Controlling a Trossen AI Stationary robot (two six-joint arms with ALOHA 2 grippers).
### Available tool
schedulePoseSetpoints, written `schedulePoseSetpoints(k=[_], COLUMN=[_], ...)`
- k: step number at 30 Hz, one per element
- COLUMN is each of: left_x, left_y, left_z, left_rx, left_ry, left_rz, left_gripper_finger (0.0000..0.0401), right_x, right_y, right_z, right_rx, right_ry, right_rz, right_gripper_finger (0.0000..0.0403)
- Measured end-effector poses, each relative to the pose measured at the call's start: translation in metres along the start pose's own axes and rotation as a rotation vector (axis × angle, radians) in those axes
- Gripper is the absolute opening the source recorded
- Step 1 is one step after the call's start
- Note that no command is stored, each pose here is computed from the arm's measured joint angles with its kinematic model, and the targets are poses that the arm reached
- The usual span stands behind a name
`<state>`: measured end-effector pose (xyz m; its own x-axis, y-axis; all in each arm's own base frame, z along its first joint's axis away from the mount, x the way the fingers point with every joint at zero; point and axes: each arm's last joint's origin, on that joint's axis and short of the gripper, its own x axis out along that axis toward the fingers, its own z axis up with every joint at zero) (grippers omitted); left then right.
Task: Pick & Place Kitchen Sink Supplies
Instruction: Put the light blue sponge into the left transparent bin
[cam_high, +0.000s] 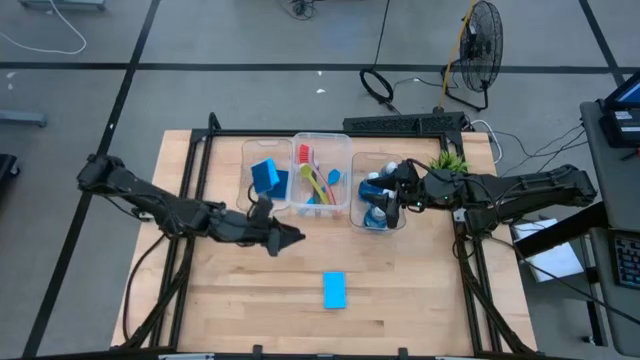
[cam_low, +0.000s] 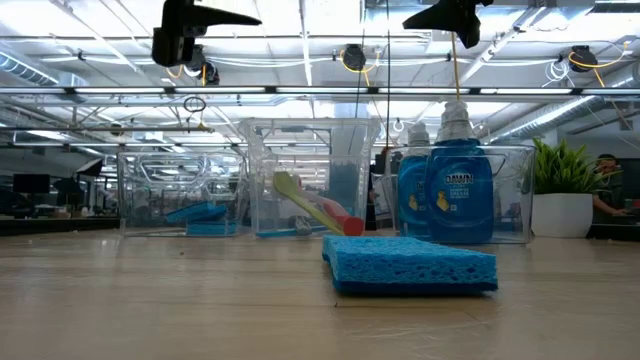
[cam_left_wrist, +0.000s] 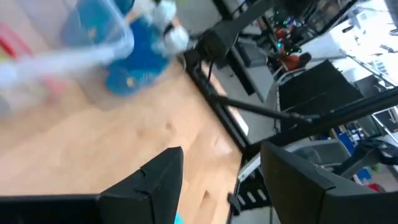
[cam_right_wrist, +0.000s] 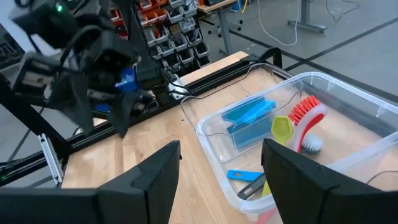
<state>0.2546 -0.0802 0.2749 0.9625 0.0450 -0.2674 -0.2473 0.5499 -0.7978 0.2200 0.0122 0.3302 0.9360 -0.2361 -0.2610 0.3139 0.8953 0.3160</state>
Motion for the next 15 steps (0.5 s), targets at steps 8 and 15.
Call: schedulePoseSetpoints(k=[8, 15], left_x=[0.02, 0.046], left_y=[-0.007, -0.027], left_z=[-0.033, -0.052], left_rx=[-0.093, -0.127], left_ry=[0.085, 0.172], left_rz=[-0.017, 0.011], left_gripper_finger=[0.0212, 0.0212], right_x=[0.0, 0.0], right_y=[0.0, 0.0], right_z=[0.0, 0.0], right_rx=[-0.002, -0.002], right_ry=[0.0, 0.0], right_rz=[0.0, 0.0], right_gripper_finger=[0.0212, 0.0212])
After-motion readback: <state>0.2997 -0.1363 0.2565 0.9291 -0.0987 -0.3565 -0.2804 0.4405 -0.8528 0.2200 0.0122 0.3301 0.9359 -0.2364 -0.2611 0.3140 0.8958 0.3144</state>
